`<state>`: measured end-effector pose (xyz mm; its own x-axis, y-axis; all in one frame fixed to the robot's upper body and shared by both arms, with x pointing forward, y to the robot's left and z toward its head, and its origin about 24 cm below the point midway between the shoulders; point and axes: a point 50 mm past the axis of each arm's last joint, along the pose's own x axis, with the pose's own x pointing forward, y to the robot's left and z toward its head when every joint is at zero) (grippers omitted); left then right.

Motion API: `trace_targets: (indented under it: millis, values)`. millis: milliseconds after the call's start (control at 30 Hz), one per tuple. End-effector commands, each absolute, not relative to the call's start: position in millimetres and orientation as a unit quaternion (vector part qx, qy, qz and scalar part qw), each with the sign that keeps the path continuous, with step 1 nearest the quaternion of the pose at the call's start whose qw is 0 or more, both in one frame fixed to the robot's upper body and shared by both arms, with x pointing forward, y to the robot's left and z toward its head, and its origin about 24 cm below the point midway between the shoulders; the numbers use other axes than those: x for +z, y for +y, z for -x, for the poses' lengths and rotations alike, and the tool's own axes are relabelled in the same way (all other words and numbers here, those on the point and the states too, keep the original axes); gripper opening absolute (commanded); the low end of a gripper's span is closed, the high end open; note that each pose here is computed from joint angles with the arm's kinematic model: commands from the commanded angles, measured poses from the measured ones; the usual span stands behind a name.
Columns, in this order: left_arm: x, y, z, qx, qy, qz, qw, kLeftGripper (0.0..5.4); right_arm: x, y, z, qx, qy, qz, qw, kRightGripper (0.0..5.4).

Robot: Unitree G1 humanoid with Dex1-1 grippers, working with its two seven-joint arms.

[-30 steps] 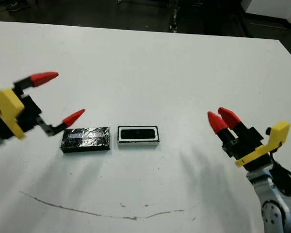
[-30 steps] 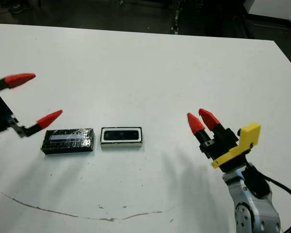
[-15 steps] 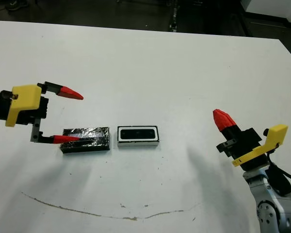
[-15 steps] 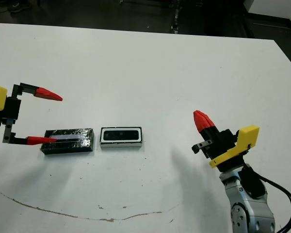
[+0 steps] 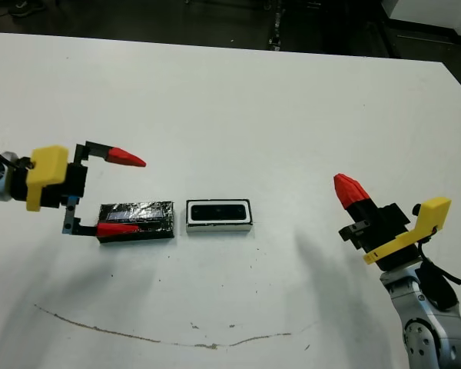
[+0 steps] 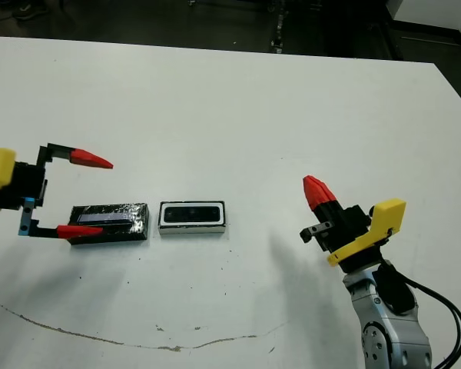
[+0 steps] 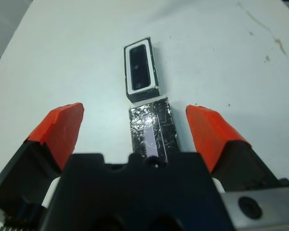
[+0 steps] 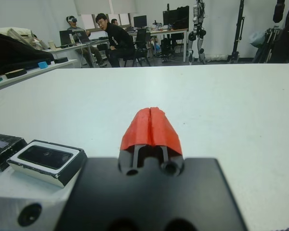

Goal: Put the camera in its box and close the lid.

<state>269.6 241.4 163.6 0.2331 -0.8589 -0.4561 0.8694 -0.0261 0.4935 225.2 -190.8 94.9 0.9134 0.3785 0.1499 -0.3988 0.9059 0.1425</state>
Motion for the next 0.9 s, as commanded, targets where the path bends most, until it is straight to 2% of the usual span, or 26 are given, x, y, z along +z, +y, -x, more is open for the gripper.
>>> trace_targets:
  millis: [33, 233, 433, 700, 900]
  values:
    - [152.3, 242.1, -271.7, -0.627, 0.038, -0.344, 0.698, 5.4, 92.6, -194.5, -223.4, 0.197, -0.049, -0.084, 0.976, 0.01]
    - [153.9, 237.4, -273.7, -0.633, 0.069, -0.356, 0.684, 5.4, 92.9, -193.8, -222.8, 0.193, -0.045, -0.087, 0.976, 0.01]
    - [154.5, 236.0, -275.9, -0.637, 0.146, -0.34, 0.676, 5.4, 93.6, -194.0, -223.2, 0.197, -0.046, -0.085, 0.976, 0.01]
    - [157.7, 228.5, -276.2, -0.616, 0.162, -0.388, 0.666, 5.4, 94.5, -193.3, -223.4, 0.199, -0.044, -0.088, 0.975, 0.01]
    - [153.4, 229.6, -277.3, -0.619, 0.144, -0.38, 0.672, 5.4, 94.8, -192.9, -222.9, 0.2, -0.039, -0.083, 0.976, 0.01]
